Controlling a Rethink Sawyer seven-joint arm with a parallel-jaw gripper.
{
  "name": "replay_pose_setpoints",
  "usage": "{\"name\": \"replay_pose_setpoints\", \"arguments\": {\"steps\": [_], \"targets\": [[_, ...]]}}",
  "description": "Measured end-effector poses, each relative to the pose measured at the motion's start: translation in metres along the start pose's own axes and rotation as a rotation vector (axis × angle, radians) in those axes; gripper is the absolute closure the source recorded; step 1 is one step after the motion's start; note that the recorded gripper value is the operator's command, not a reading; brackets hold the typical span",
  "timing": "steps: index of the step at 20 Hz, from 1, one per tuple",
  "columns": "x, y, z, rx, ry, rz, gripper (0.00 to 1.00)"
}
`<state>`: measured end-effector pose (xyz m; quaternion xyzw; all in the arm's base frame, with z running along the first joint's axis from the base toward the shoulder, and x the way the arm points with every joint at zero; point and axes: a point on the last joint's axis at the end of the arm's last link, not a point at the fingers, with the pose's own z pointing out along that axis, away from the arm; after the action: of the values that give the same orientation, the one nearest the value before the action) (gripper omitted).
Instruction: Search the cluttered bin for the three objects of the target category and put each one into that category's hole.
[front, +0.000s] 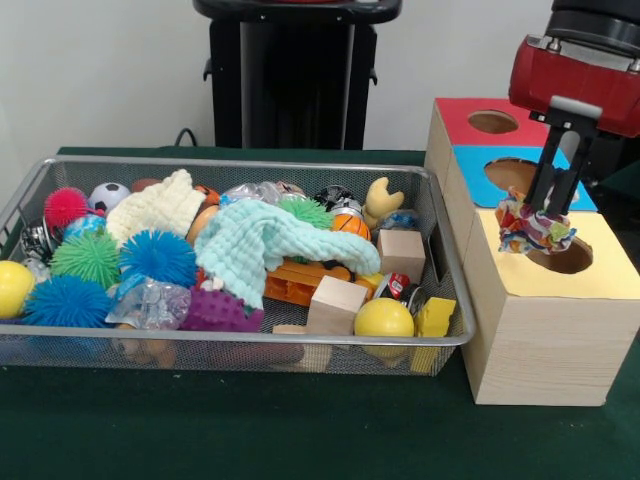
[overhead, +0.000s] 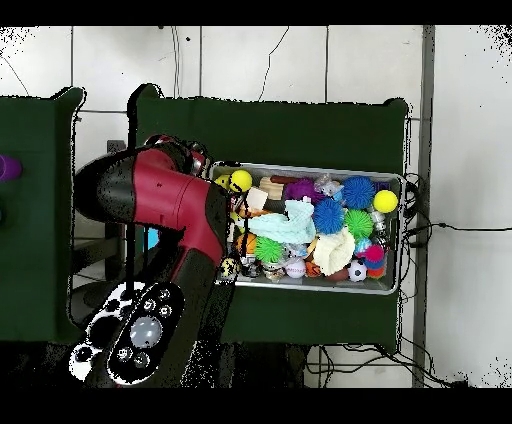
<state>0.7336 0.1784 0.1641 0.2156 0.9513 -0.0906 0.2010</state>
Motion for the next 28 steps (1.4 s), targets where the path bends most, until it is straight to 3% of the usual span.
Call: {"name": "replay_pose_setpoints", "arguments": {"steps": [15, 28], "targets": [[0.008, 0.005, 0.007, -0.016, -0.001, 0.002, 1.0], [0.038, -0.003, 0.028, -0.023, 0.01, 0.018, 1.0]]}}
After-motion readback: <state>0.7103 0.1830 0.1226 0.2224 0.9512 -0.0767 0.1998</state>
